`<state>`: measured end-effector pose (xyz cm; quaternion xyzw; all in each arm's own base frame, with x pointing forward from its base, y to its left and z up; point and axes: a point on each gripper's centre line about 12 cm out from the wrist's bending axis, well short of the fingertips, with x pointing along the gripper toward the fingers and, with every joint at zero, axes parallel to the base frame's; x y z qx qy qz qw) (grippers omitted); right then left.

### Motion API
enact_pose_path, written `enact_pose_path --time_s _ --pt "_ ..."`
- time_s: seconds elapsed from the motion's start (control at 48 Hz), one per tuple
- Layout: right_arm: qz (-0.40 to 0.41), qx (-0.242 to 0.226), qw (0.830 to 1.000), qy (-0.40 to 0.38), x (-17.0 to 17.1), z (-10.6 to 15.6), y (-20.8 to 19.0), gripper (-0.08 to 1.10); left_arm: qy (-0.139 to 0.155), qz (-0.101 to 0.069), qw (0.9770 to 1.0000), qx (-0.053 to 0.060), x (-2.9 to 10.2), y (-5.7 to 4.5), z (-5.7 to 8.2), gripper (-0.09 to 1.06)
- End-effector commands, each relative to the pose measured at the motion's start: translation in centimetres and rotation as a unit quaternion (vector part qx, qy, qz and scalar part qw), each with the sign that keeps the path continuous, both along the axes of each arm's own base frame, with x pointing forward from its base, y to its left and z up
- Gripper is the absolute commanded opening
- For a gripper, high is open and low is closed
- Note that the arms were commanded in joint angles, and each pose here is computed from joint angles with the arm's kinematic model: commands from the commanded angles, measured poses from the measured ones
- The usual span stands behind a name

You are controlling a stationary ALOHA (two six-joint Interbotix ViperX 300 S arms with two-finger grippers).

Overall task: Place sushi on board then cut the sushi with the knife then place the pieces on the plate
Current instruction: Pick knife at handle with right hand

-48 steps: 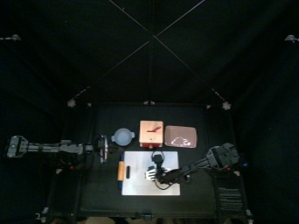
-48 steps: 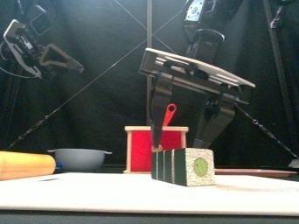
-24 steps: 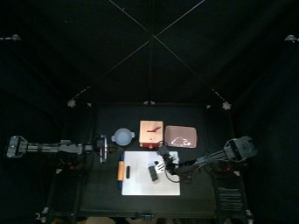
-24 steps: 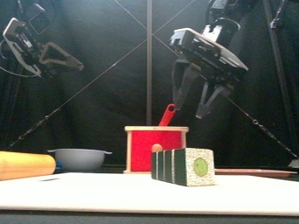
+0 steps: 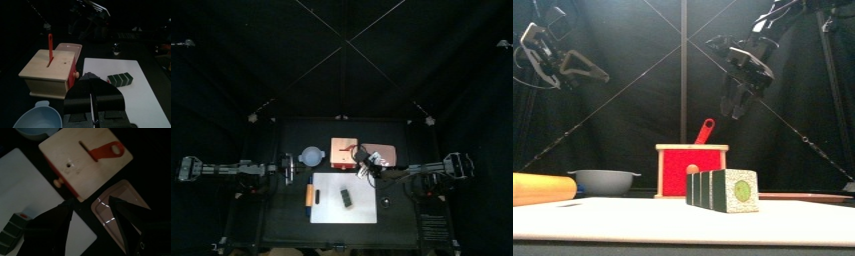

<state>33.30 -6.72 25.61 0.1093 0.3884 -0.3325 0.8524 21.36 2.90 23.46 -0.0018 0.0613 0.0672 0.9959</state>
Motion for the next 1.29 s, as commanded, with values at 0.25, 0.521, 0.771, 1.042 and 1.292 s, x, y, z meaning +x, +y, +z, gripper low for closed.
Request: enact_pose_path --time_s 0.25,0.521,0.771,1.042,1.292 --pt "0.086 0.019 0.996 0.020 -0.6 3.6 -5.4 0.90 -0.020 0.023 0.9995 -0.006 0.3 1.0 1.2 0.00" --pt "0.150 0.039 0.985 0.075 0.3 5.4 -8.8 0.90 -0.020 0.030 0.9993 -0.013 0.3 1.2 1.2 0.00" --pt "0.202 0.049 0.965 0.159 2.9 5.3 -11.6 0.90 -0.020 0.036 0.9991 -0.014 0.2 1.4 1.2 0.00" --pt "0.252 0.099 0.942 0.199 6.5 5.4 -12.4 0.90 -0.021 0.041 0.9989 -0.013 0.2 1.6 1.2 0.00" --pt "0.247 0.116 0.935 0.225 8.1 4.9 -14.0 0.90 -0.018 0.041 0.9989 -0.013 0.1 1.6 1.0 0.00"
